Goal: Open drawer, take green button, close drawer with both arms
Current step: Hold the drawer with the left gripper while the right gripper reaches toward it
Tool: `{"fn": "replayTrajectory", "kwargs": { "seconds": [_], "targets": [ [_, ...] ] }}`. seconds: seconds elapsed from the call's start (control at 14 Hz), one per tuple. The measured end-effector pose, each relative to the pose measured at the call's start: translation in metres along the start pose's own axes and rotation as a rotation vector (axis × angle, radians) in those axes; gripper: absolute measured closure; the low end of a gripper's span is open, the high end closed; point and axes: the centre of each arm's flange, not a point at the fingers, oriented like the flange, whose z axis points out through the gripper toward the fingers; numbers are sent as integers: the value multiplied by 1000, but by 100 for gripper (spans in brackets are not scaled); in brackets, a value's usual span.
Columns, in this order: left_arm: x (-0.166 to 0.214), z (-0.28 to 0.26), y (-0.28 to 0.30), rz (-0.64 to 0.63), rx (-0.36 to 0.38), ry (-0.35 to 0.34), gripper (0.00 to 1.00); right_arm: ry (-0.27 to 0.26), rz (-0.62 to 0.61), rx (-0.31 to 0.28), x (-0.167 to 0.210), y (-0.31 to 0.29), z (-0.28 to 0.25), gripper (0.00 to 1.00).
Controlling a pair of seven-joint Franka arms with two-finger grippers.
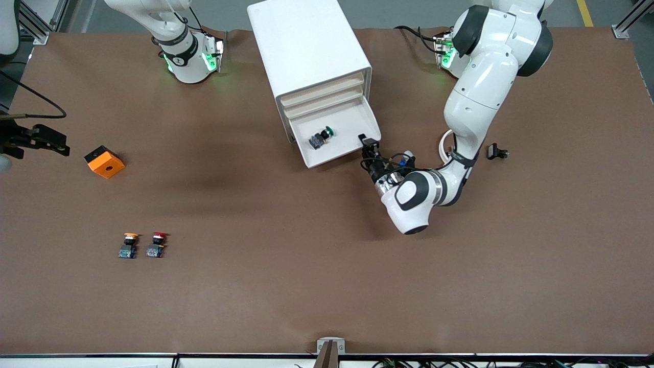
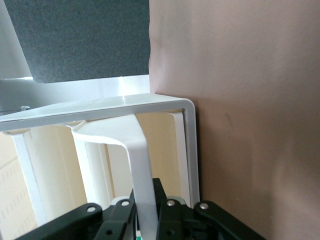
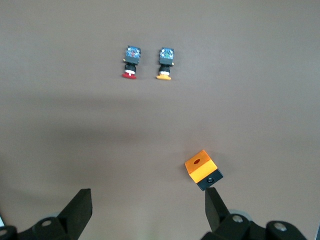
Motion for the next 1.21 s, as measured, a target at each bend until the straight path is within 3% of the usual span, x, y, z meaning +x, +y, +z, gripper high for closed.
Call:
{"fn": "replayTrajectory", "kwargs": {
  "seconds": [0.29, 0.57, 0.86, 1.14, 1.21],
  "targets": [
    [6, -17, 0, 6, -12, -29, 89, -17, 62, 3, 12, 38, 30, 0],
    [10, -21, 2, 11, -19, -34, 82, -50, 191, 31, 13, 0, 22, 0],
    [10, -25, 1, 73, -26, -36, 41, -74, 391, 96, 17, -84, 12, 0],
    [4, -38, -13, 298, -69, -11, 1, -72, 551, 93, 11, -196, 2, 0],
    [1, -44, -23, 369, -87, 2, 0, -66, 582, 88, 7, -231, 0, 0]
  ]
}}
